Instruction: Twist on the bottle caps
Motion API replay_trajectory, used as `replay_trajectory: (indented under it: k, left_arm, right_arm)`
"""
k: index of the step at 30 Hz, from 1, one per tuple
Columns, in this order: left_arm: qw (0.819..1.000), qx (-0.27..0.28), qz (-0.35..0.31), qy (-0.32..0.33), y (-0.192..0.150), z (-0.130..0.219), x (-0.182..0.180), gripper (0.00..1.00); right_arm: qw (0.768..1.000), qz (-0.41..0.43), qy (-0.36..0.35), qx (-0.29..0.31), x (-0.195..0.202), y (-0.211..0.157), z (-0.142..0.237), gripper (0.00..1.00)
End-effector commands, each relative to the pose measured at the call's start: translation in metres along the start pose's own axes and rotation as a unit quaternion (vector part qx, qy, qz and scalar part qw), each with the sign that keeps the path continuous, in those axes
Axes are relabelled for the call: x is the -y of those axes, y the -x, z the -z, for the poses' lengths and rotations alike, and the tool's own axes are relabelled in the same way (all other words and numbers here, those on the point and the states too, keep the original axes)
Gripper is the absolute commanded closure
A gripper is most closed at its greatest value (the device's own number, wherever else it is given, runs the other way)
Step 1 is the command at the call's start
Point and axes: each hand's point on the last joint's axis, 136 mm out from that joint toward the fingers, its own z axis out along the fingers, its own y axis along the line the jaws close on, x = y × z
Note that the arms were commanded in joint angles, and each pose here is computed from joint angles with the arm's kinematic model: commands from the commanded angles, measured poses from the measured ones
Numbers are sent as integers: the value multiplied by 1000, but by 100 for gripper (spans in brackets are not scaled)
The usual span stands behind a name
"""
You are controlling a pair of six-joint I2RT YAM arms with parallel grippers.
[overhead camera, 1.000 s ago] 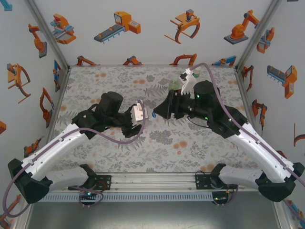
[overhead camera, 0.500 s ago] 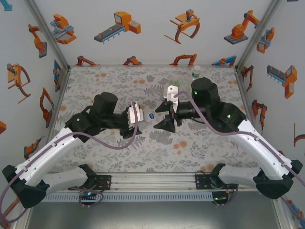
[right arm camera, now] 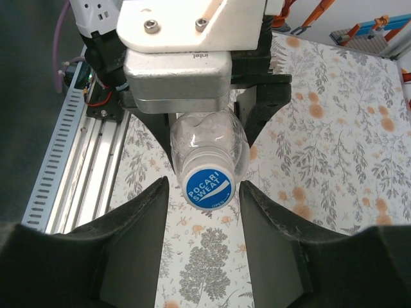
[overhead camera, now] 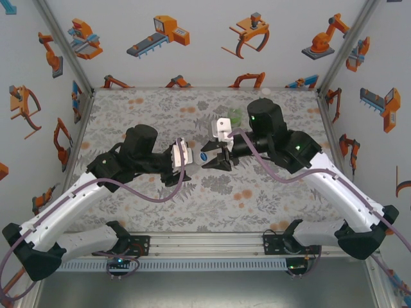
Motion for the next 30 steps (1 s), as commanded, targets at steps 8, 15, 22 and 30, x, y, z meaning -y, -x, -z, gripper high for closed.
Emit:
replay_trajectory:
  k: [8,15,22,30]
  left_arm:
    - [1000,11,-15,-11,4,3,7,99]
    - [1000,9,-15,-11,4,2,6,100]
    - [1000,-5,-8,6,0,0,-2,99]
    - [999,-21,2,34,-7,-7,-15,99]
  right_arm:
    - [999,27,17,26,-3,19,3,61]
    - [999,15,24,21,-4,17,2,65]
    - [997,-76,-1,4,3,8,1,84]
    - [892,-425,-153,-3,45,-43,-1,100]
